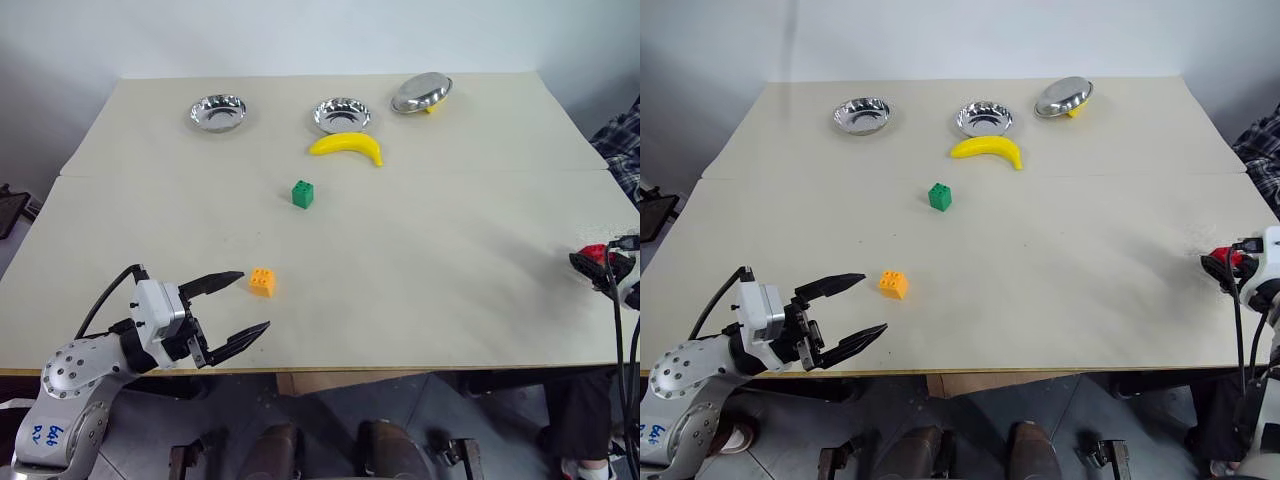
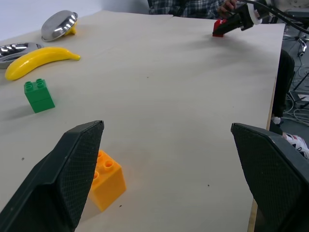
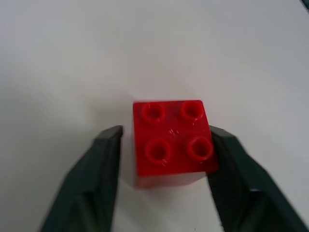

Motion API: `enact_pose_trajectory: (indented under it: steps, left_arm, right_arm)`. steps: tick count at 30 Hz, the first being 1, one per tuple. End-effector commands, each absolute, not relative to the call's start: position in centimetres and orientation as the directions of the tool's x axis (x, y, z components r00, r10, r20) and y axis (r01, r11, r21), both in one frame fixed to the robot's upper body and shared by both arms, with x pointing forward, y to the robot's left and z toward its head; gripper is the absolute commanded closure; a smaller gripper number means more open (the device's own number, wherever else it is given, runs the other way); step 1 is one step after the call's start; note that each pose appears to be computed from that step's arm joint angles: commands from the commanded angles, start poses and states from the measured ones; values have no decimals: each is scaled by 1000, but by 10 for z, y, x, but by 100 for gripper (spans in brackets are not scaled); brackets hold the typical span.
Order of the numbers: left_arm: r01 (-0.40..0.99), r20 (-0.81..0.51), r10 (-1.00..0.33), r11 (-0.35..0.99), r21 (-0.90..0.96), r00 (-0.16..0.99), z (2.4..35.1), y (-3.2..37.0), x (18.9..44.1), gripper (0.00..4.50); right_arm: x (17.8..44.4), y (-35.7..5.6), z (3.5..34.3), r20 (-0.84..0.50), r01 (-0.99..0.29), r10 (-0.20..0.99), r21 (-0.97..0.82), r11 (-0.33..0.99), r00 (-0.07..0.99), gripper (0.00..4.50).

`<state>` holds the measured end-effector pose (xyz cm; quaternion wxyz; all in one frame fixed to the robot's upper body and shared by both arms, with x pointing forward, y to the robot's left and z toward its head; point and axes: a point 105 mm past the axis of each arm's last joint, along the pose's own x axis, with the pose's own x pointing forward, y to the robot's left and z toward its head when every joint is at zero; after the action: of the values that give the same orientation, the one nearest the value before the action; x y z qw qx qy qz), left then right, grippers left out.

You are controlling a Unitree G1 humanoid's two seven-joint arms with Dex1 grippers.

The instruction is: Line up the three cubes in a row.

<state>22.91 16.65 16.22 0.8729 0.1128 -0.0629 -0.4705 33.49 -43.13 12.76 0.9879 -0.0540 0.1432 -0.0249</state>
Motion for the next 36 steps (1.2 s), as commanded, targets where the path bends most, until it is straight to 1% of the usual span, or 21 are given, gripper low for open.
enact_pose_trajectory:
  steps: [1, 3, 5, 7, 8, 9, 10, 13, 15, 18, 22, 26, 30, 36]
  left_arm:
    - [794, 23, -834, 532, 296, 551, 172, 167, 225, 0]
    - [793, 22, -834, 533, 296, 552, 171, 167, 225, 0]
    - [792, 20, -833, 534, 296, 554, 170, 168, 225, 0]
    - [788, 19, -828, 541, 293, 561, 170, 171, 225, 0]
    - [788, 17, -826, 543, 290, 563, 169, 173, 224, 0]
    - [790, 6, -826, 541, 286, 564, 167, 176, 224, 0]
    - [793, -6, -826, 539, 284, 563, 165, 179, 223, 0]
    - [808, -44, -831, 524, 269, 554, 156, 188, 222, 0]
    - [818, -58, -839, 510, 265, 542, 153, 190, 221, 0]
    - [835, -59, -857, 480, 269, 512, 152, 189, 222, 0]
    - [857, -47, -884, 436, 275, 465, 152, 182, 221, 0]
    - [894, -46, -927, 345, 286, 372, 155, 169, 216, 0]
    - [905, -37, -940, 317, 284, 340, 161, 166, 216, 0]
    - [909, -27, -946, 301, 289, 322, 156, 166, 219, 0]
  right_arm:
    - [326, -441, 144, -264, 3, -42, -148, 989, 964, 300]
    - [323, -437, 145, -270, -44, 7, -131, 990, 963, 300]
    - [326, -427, 156, -218, -127, 97, -128, 984, 971, 300]
    - [332, -399, 169, -195, -323, 289, -176, 930, 937, 300]
    - [333, -383, 170, -219, -433, 391, -198, 879, 894, 300]
    - [332, -365, 172, -250, -550, 498, -225, 804, 830, 300]
    - [330, -349, 172, -283, -643, 582, -235, 729, 763, 300]
    - [322, -309, 173, -391, -836, 739, -271, 477, 548, 300]
    - [318, -287, 173, -426, -896, 793, -290, 338, 437, 300]
    - [317, -262, 167, -474, -942, 821, -251, 222, 319, 300]
    - [317, -250, 157, -529, -966, 814, -216, 143, 239, 300]
    - [315, -235, 143, -572, -976, 806, -213, 33, 152, 300]
    - [314, -236, 135, -605, -977, 785, -214, -4, 129, 300]
    - [320, -235, 132, -587, -978, 797, -205, 20, 140, 300]
